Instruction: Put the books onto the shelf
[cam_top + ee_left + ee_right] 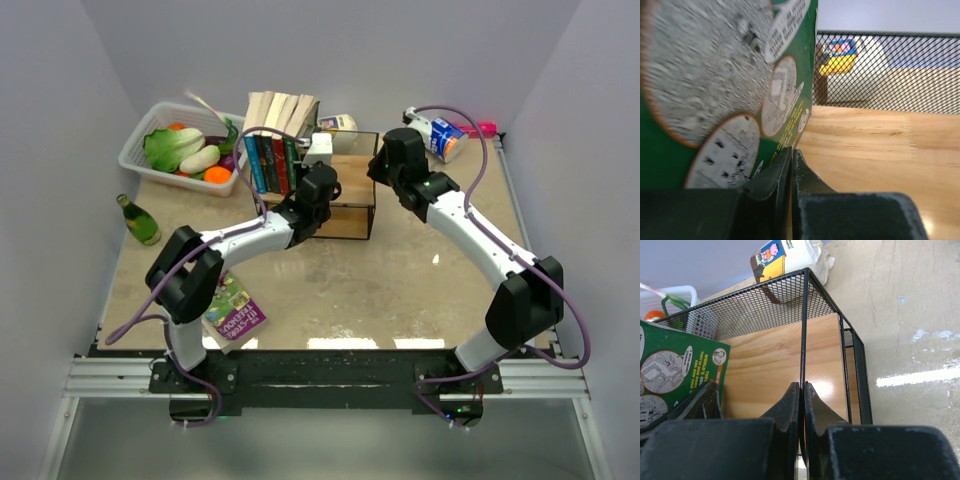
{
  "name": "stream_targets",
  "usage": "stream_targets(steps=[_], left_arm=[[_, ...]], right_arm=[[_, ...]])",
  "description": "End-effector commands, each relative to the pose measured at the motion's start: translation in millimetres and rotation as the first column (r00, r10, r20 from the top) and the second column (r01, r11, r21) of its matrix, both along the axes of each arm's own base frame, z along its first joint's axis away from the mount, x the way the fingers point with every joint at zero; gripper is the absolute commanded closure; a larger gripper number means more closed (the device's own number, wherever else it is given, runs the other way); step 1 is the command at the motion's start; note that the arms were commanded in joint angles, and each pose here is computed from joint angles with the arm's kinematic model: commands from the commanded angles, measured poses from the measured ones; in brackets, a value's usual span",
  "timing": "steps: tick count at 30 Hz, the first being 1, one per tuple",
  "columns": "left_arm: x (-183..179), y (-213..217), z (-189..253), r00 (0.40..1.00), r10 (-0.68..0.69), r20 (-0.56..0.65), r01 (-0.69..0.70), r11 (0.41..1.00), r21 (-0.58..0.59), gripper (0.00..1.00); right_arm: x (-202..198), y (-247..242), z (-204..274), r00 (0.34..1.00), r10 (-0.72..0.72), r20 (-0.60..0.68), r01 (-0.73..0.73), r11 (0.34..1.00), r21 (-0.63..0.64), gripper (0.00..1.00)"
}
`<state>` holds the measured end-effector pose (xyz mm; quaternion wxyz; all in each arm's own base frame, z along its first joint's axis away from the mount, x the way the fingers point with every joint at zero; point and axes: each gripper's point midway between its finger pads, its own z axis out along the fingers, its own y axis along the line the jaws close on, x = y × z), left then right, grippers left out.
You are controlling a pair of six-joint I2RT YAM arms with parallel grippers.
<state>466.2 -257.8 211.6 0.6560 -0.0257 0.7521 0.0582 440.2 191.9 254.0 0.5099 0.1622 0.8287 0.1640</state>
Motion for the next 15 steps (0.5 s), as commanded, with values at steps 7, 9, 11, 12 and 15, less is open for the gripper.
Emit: stream_targets(steps=[7,9,11,12,15], left_arm=[[-23,-9,73,0.987,-0.061,0.151,0.084,0.985,-0.149,0.91],[-28,-14,77,0.985,-0.08,0.154,0.104,0.983,-0.152,0.91],[-34,-16,82,0.982,-0.095,0.163,0.121,0.98,-0.16,0.91],[-38,-19,83,0.981,-0.108,0.164,0.134,0.978,-0.158,0.91],[-51,-25,96,0.974,-0.136,0.18,0.167,0.971,-0.172,0.91]], right_arm=[[-2,3,-8,1.0,0.021,-0.022,-0.021,1.0,-0.009,1.0],[-2,2,-7,1.0,0.02,-0.019,-0.021,1.0,-0.009,0.99],[-3,2,-4,1.0,0.022,-0.014,-0.022,1.0,-0.006,0.93],[-3,2,-3,1.0,0.024,-0.013,-0.024,1.0,-0.006,0.87],[-4,2,3,1.0,0.027,0.001,-0.027,1.0,-0.002,0.79]])
